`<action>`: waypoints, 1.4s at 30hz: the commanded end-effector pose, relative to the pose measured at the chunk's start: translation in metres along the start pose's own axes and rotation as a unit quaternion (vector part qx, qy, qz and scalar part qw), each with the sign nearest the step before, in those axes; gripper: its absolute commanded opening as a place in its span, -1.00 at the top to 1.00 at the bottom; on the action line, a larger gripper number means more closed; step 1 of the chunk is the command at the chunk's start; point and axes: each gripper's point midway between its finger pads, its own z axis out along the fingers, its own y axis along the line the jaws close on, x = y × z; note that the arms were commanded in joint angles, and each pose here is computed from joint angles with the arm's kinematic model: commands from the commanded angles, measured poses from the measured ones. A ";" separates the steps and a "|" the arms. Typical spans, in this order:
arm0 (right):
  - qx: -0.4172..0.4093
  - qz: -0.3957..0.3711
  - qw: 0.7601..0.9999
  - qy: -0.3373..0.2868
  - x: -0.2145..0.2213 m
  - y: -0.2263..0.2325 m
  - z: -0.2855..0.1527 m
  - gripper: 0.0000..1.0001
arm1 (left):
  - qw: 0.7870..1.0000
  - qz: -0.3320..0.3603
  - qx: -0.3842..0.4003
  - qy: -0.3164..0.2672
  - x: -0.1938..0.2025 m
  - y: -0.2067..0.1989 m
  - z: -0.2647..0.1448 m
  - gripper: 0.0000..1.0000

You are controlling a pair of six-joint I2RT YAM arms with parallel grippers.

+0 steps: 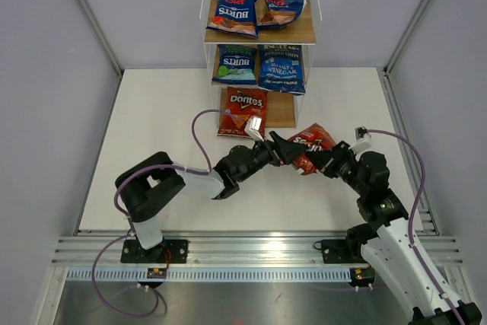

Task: Place and organize the chips bags onto the shelf

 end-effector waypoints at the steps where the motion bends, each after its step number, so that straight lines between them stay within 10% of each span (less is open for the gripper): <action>1: -0.055 -0.026 0.998 0.000 -0.007 0.027 0.000 0.97 | 0.999 0.008 0.047 -0.015 -0.007 -0.032 0.010 -0.96; 11: -0.045 -0.030 0.998 -0.009 -0.007 0.021 -0.003 0.96 | 0.998 0.002 0.060 -0.033 -0.010 -0.032 0.002 0.35; 23: -0.010 -0.052 0.998 -0.026 -0.017 0.020 -0.024 -0.26 | 0.997 -0.009 -0.003 -0.077 -0.022 -0.001 -0.015 0.41; 42: 0.057 -0.124 0.987 -0.083 -0.043 0.017 -0.075 -0.42 | 0.975 0.026 -0.059 -0.214 -0.070 0.032 -0.069 0.38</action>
